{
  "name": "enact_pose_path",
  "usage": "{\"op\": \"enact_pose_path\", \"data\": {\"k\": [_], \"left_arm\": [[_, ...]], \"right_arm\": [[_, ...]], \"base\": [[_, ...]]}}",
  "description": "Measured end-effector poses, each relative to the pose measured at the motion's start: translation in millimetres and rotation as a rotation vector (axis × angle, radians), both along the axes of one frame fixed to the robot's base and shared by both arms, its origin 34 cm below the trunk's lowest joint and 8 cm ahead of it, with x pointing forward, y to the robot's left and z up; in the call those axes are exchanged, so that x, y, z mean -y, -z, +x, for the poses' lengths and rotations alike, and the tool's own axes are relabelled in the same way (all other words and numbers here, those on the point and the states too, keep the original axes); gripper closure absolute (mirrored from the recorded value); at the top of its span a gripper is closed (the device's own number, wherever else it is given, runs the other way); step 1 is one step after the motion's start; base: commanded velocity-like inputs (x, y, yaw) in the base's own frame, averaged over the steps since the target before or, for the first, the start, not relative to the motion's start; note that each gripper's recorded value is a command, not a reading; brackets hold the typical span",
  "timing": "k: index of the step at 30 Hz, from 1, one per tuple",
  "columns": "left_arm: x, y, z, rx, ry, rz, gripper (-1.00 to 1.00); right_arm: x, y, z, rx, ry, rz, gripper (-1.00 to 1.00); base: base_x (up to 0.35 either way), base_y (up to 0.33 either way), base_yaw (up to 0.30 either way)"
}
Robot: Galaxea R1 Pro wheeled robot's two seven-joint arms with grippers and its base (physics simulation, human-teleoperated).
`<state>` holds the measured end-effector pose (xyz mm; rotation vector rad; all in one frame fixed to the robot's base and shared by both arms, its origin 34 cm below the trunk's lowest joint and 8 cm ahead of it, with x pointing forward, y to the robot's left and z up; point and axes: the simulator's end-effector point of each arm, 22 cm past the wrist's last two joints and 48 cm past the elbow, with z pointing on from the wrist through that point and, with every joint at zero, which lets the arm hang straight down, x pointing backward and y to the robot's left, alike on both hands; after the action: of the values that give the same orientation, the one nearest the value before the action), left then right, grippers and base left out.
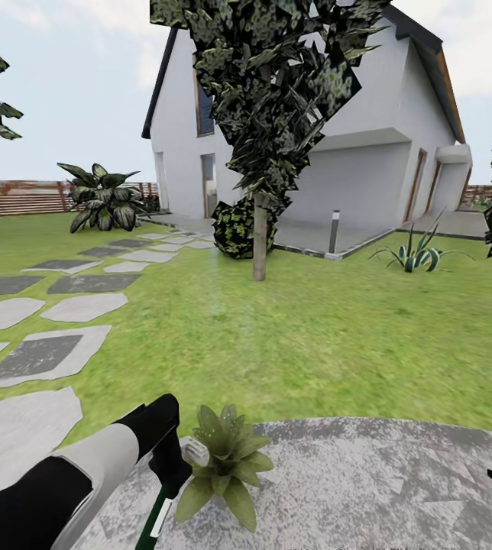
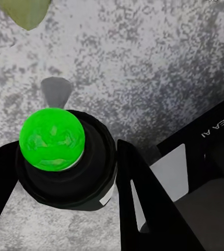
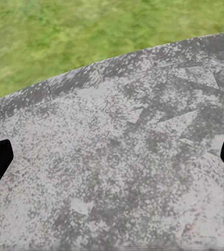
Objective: Pick up the pesticide atomizer in the garden and spray insectifuge to fully cover both potted plants in the garden.
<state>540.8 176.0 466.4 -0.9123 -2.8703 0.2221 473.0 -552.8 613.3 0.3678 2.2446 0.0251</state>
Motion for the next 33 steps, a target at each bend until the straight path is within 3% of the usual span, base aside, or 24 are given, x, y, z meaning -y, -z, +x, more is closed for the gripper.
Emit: {"op": "enact_pose_path", "data": {"k": [19,23,32,33], "left_arm": [[3.4,0.7,-1.5,-0.003,0.001,-0.007,1.0],[3.1,22.6,-29.5,-0.053,0.003,-0.008,1.0],[6.1,27.0,-29.6,-0.036,0.027,-0.033,1.0],[14.6,20.9,-21.4,-0.012,0.032,-0.051,1.0]], "right_arm": [[-0.3,0.4,0.1,0.0,0.001,0.0,-1.0],[-0.8,0.2,0.5,0.0,-0.001,0.001,-1.0],[-0.3,0.1,0.1,0.001,0.001,0.001,-1.0],[2.1,-1.4,-0.4,0.002,0.003,-0.002,-1.0]], "base": [[0.0,0.0,-0.051],[0.0,0.0,0.0],[0.0,0.0,0.0],[0.0,0.0,0.0]]}}
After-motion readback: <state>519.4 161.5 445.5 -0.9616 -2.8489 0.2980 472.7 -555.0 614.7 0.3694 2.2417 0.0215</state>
